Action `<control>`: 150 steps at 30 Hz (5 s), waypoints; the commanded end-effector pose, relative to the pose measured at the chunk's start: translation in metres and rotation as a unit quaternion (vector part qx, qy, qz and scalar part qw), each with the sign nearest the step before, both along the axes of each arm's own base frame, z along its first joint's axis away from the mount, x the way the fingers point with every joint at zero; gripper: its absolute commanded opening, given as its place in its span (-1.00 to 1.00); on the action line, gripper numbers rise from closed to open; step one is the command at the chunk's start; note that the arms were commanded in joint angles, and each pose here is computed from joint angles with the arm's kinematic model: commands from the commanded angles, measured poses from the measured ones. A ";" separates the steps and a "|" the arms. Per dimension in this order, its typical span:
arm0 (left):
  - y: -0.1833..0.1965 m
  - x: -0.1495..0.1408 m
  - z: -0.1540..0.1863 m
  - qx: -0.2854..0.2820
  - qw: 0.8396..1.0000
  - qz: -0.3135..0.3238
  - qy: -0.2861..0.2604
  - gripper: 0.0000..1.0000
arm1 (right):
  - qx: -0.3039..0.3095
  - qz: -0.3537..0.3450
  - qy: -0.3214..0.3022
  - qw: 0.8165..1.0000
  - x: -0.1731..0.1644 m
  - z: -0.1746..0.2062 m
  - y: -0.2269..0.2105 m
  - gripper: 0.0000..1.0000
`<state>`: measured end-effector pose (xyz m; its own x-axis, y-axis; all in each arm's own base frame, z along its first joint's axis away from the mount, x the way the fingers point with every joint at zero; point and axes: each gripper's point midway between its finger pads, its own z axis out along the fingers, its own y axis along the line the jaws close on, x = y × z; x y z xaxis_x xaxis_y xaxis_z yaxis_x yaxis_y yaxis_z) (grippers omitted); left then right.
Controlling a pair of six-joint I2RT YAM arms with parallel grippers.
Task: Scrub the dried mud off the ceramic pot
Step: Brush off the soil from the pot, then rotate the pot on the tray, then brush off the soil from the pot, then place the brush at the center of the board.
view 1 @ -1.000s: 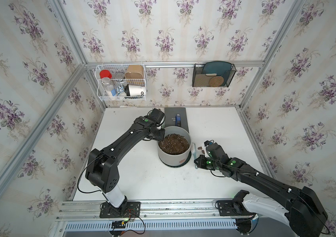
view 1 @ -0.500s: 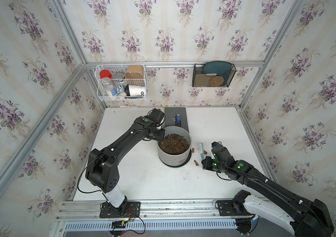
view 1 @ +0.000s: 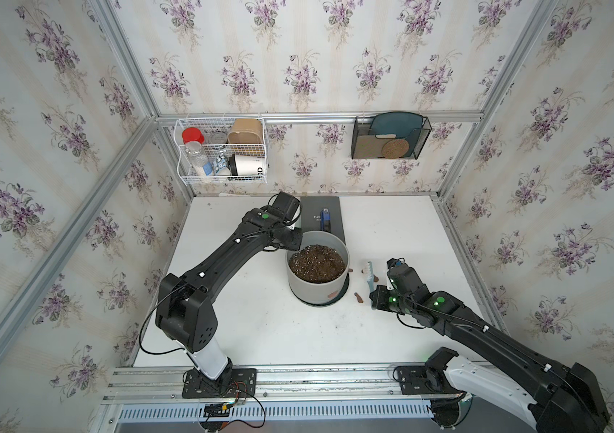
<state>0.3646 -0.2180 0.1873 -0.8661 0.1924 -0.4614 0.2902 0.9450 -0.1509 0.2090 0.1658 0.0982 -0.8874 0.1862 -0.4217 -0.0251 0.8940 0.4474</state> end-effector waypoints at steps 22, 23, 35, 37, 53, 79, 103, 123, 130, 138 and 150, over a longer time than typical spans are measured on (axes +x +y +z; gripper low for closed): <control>0.014 0.004 -0.012 0.043 0.999 0.002 0.002 -0.77 | 0.042 0.005 0.000 0.999 -0.007 -0.003 0.008 -1.00; 0.014 0.002 -0.012 0.043 0.999 0.002 0.003 -0.80 | 0.042 0.005 0.000 0.999 -0.006 -0.003 0.008 -1.00; 0.020 -0.028 0.000 0.012 1.000 0.007 0.021 -0.74 | 0.041 0.007 0.004 0.999 -0.011 -0.009 0.008 -1.00; 0.018 -0.029 -0.003 0.006 1.000 0.005 0.023 -0.64 | 0.040 0.013 0.004 0.999 -0.012 -0.010 0.012 -1.00; 0.007 0.001 -0.017 0.018 1.000 0.006 0.019 -0.44 | 0.049 0.031 0.021 0.998 -0.011 -0.022 0.057 -1.00; 0.004 -0.025 -0.008 -0.017 0.999 -0.009 0.035 -1.00 | 0.061 0.043 0.015 0.997 0.006 -0.017 0.080 -1.00; 0.009 -0.032 -0.014 -0.007 0.999 -0.015 0.034 -1.00 | 0.010 -0.008 -0.024 1.000 0.009 0.010 0.030 -1.00; 0.011 -0.042 0.004 -0.020 0.999 -0.034 0.013 -0.62 | -0.033 -0.098 -0.001 0.995 0.009 -0.009 -0.054 -1.00; 0.004 -0.038 0.034 -0.062 0.997 -0.029 -0.026 -0.32 | -0.011 -0.152 0.057 0.987 0.013 -0.051 -0.087 -1.00; 0.019 -0.044 0.090 -0.106 0.986 -0.002 -0.130 -0.38 | -0.008 -0.137 0.076 0.988 0.028 -0.069 -0.079 -1.00; 0.056 -0.068 0.127 -0.149 0.954 0.050 -0.255 -0.33 | -0.047 -0.136 0.125 0.982 0.020 -0.099 -0.086 -1.00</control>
<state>0.2893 -0.1670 0.3063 -0.5642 -0.0448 -0.8244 0.3366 0.8993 -0.2792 0.2502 0.0870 0.0129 -0.8606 0.4143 -0.2961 0.2864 0.8745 0.3914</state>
